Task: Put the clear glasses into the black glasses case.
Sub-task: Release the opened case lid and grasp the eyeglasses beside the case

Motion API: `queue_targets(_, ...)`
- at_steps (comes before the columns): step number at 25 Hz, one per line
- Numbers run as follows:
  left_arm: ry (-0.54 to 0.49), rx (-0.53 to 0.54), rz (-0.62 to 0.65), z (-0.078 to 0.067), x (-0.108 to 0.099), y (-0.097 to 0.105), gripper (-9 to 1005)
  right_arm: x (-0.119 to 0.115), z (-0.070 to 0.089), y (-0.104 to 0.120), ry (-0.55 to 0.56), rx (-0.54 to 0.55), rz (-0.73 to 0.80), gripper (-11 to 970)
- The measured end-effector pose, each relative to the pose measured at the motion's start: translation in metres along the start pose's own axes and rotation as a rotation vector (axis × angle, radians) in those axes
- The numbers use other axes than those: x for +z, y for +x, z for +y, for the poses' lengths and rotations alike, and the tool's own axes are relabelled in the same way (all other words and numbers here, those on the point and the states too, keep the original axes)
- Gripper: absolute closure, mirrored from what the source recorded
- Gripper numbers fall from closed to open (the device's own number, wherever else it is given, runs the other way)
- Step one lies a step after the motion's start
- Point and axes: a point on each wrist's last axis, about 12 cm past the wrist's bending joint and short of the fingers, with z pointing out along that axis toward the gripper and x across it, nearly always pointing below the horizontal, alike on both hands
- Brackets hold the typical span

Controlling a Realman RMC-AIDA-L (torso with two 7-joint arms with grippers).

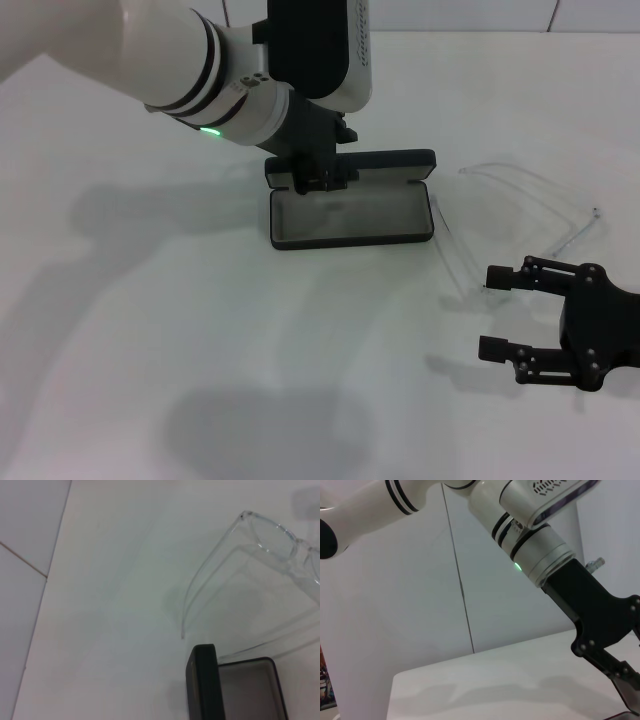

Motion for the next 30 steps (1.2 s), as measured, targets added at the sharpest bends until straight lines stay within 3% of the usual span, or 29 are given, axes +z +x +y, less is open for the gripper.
queue_targets(6, -0.022, -0.090, -0.097, 0.006, -0.011, 0.001, 627, -0.001, 0.002, 0.001, 0.000, 0.005, -0.002, 176)
queue_targets(11, -0.026, -0.284, -0.376, 0.014, -0.044, 0.013, 610, -0.002, 0.002, 0.001, 0.000, 0.006, -0.005, 176)
queue_targets(16, -0.066, -0.417, -0.718, 0.008, -0.073, 0.046, 600, -0.002, 0.003, 0.001, 0.005, 0.007, -0.013, 176)
queue_targets(19, -0.097, -0.465, -0.847, -0.002, -0.079, 0.068, 593, -0.003, 0.003, 0.001, 0.016, 0.000, -0.025, 176)
queue_targets(25, -0.065, -0.547, -0.922, -0.026, -0.071, 0.093, 581, -0.008, -0.003, -0.006, 0.037, -0.032, -0.025, 177)
queue_targets(28, -0.046, -0.545, -0.962, -0.047, -0.067, 0.106, 575, -0.014, -0.013, -0.020, 0.060, -0.037, -0.013, 177)
queue_targets(30, -0.055, -0.570, -0.962, -0.063, -0.065, 0.119, 491, -0.018, -0.021, -0.033, 0.062, -0.034, 0.016, 183)
